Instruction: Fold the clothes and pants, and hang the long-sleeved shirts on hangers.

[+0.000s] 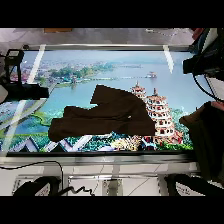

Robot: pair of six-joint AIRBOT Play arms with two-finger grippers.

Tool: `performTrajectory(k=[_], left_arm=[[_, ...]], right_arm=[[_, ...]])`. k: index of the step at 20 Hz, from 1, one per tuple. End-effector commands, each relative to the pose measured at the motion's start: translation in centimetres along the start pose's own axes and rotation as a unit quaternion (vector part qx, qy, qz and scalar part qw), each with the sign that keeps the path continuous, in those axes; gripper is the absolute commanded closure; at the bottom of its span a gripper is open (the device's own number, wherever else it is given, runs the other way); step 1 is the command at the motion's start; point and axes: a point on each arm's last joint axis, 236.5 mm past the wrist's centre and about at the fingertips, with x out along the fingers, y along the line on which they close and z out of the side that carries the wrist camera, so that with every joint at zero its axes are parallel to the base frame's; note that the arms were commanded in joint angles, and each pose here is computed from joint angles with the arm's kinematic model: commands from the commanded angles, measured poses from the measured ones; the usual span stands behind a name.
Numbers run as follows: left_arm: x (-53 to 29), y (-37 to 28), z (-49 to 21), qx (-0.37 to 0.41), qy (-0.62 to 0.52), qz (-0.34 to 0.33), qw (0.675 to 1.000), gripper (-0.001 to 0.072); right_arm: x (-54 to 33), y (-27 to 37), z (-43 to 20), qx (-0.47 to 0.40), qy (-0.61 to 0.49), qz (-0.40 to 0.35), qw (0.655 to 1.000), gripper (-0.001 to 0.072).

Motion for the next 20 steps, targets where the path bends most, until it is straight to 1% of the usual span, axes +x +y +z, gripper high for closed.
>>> performTrajectory(k=[1, 15, 18, 20], left_arm=[[0.0, 0.0, 0.0, 0.0, 0.0, 0.0, 1.0, 0.0699], [0.0, 0.0, 0.0, 0.0, 0.0, 0.0, 1.0, 0.0699], [0.0, 0.0, 0.0, 0.0, 0.0, 0.0, 1.0, 0.0699], [0.0, 0.0, 0.0, 0.0, 0.0, 0.0, 1.0, 0.0699]], right_arm=[[0.0, 0.0, 0.0, 0.0, 0.0, 0.0, 1.0, 0.07], [0.0, 0.0, 0.0, 0.001, -0.001, 0.0, 1.0, 0.07], [-0.1, -0.1, 1.4, 0.0, -0.03, -0.003, 1.0, 0.0699], [0.1, -0.4, 0.5, -0.017, -0.01, -0.007, 1.0, 0.07]])
